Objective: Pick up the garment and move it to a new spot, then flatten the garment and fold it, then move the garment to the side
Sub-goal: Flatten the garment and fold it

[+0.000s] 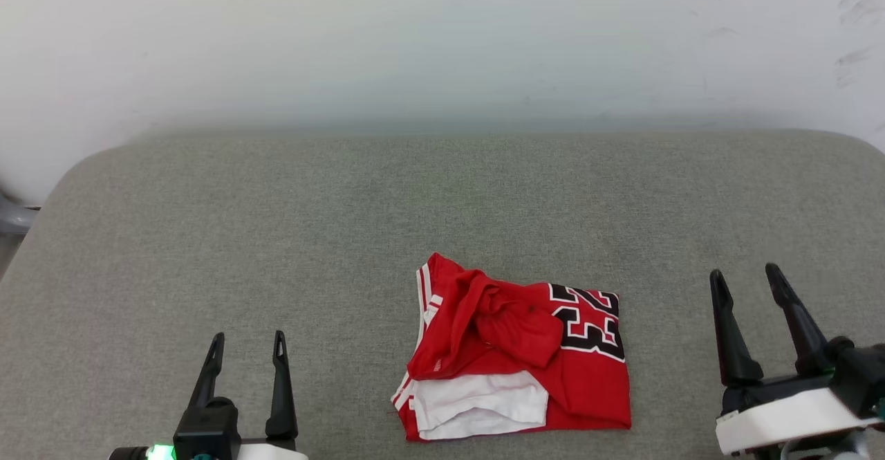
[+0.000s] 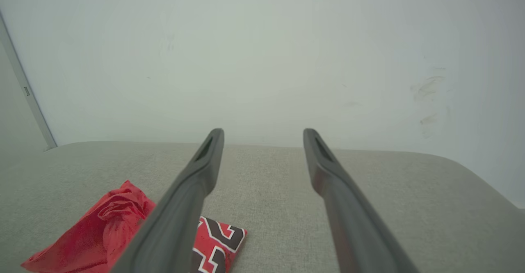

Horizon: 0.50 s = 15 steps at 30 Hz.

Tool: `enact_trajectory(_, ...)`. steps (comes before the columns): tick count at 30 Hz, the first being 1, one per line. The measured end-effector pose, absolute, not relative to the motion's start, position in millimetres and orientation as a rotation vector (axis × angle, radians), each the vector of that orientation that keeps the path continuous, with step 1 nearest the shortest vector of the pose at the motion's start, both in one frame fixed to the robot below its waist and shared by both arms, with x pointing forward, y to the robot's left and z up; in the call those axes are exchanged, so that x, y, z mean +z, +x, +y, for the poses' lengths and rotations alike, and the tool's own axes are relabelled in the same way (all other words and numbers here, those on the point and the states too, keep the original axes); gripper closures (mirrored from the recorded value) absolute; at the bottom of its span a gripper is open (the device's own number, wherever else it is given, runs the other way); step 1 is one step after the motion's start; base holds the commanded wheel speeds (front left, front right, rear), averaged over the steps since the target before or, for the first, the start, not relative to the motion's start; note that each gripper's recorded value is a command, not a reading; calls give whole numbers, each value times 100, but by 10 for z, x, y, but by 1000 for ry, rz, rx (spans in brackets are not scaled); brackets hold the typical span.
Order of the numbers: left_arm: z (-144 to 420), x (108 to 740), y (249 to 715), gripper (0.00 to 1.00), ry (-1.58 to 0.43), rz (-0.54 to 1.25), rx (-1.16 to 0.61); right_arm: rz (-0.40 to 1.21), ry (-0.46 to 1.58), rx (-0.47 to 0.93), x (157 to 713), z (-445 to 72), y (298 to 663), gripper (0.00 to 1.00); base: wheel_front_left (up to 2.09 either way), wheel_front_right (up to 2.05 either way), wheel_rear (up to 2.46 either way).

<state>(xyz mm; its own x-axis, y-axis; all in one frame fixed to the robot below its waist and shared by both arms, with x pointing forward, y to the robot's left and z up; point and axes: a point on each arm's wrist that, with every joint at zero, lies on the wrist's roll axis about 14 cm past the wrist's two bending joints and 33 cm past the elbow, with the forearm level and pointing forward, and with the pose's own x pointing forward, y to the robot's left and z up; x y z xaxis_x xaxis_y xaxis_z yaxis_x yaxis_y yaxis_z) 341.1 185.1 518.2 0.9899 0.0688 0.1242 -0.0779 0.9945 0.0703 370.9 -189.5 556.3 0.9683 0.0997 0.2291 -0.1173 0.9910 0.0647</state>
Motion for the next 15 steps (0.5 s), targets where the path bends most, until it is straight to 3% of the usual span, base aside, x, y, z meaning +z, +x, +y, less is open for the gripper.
enact_trajectory(15, 1857, 5091, 3291, 0, 56, -93, 62, -153, 138, 49, 5267, -1876, 3345, 0, 0, 0, 0)
